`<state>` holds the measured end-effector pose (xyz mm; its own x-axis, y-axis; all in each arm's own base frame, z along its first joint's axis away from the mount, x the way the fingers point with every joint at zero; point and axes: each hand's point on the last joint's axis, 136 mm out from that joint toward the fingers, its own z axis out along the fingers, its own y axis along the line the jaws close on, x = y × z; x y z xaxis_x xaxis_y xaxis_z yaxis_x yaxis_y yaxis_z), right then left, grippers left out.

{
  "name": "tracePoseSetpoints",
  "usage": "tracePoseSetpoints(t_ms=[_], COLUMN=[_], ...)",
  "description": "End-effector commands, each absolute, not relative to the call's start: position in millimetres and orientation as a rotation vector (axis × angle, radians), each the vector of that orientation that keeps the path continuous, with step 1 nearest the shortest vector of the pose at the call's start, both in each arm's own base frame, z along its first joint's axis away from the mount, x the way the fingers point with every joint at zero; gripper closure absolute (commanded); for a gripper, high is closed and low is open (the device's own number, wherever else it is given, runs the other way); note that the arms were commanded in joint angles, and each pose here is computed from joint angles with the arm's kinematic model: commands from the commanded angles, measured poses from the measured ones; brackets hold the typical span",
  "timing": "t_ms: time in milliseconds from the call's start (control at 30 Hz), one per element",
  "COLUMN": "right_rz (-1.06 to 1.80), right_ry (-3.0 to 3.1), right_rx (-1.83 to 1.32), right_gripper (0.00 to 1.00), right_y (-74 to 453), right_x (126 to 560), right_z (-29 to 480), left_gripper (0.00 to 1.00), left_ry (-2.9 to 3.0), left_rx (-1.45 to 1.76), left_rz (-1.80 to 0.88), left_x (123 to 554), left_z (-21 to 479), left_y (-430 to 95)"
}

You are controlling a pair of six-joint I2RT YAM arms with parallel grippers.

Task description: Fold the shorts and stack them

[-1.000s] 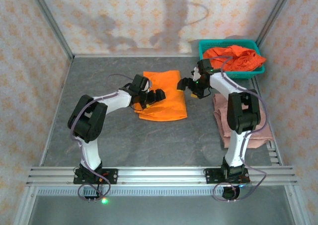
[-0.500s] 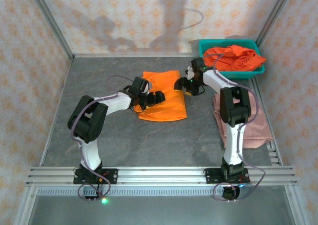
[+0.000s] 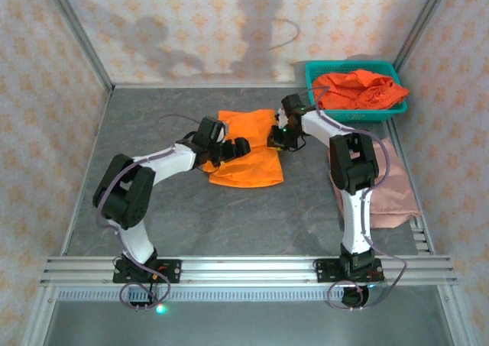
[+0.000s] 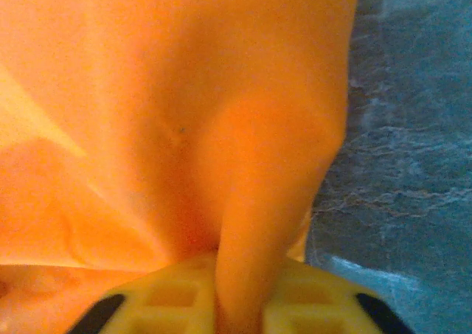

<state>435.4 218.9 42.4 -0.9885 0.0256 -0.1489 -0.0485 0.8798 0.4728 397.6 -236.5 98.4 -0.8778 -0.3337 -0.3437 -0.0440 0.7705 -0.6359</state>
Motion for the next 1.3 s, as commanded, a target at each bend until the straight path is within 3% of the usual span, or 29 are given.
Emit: tracePoseSetpoints(t_ms=[0, 67, 400, 467, 533, 967, 1267], right_rz=[0.548, 0.441, -0.132, -0.243, -0.324, -0.720, -0.930], right_ry=[2.917, 2.910, 2.891, 2.877, 2.859, 2.762, 2.689], right_rx=[0.007, -0.001, -0.053, -0.056, -0.054, -0.022, -0.049], right_gripper=[0.93, 1.00, 1.00, 1.00, 1.00, 1.00, 1.00], right_y=[199, 187, 104, 86, 72, 11, -11], right_x=[431, 428, 376, 364, 353, 311, 309], right_z=[43, 52, 123, 138, 151, 214, 239], left_gripper=[0.11, 0.11, 0.08, 0.07, 0.00, 0.00, 0.00], left_ry=[2.366, 2.303, 2.098, 2.098, 2.096, 2.117, 2.115], left_rx=[-0.226, -0.194, -0.063, -0.057, -0.050, -0.123, -0.088], left_rz=[-0.818, -0.764, -0.523, -0.473, -0.439, -0.168, -0.247], left_x=[400, 394, 354, 348, 342, 321, 327], left_z=[158, 185, 269, 271, 274, 274, 260], left_y=[-222, -212, -167, -159, -152, -114, -131])
